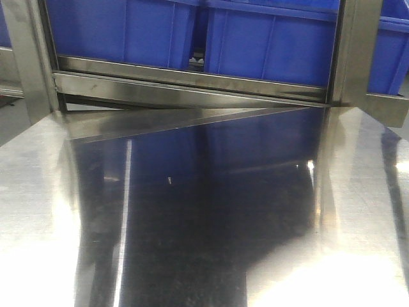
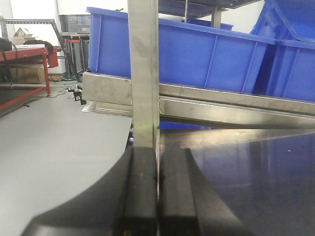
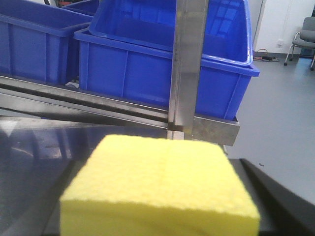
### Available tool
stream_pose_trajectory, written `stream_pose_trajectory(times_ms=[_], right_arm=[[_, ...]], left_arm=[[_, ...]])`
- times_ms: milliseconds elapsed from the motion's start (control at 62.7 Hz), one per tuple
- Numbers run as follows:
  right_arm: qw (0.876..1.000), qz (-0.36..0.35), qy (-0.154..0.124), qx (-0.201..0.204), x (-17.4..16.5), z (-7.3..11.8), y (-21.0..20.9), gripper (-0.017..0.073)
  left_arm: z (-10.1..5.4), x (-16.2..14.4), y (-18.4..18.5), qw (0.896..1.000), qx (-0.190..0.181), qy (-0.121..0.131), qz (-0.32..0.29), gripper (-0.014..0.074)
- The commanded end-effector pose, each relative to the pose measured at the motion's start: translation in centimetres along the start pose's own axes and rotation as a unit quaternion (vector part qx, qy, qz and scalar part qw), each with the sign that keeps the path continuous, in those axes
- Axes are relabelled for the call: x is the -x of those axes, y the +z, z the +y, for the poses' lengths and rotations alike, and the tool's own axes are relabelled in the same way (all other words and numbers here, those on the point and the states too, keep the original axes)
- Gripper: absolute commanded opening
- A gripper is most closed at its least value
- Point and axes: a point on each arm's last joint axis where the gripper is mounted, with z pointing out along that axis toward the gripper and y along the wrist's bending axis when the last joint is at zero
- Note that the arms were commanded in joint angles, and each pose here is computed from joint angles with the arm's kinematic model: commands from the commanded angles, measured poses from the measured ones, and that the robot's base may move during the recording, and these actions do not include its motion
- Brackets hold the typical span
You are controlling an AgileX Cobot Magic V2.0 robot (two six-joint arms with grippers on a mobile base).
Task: Place yellow foam block on left shelf second layer
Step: 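Hold the block in the right gripper and back away from the table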
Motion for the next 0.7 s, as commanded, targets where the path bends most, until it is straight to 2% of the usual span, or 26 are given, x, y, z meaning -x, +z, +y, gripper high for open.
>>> stream_pose_trajectory(times_ms=[0,686], right_arm=[[0.998,-0.056,-0.010,0.002,1.73,0.09,-0.14,0.0496],[0.998,-0.056,-0.010,0.002,1.73,0.09,-0.14,0.0496]], left_arm=[[0.02,-0.11,-0.12,0.999,-0.001,-0.004,-0.036,0.0124],[0.02,-0.11,-0.12,0.999,-0.001,-0.004,-0.036,0.0124]])
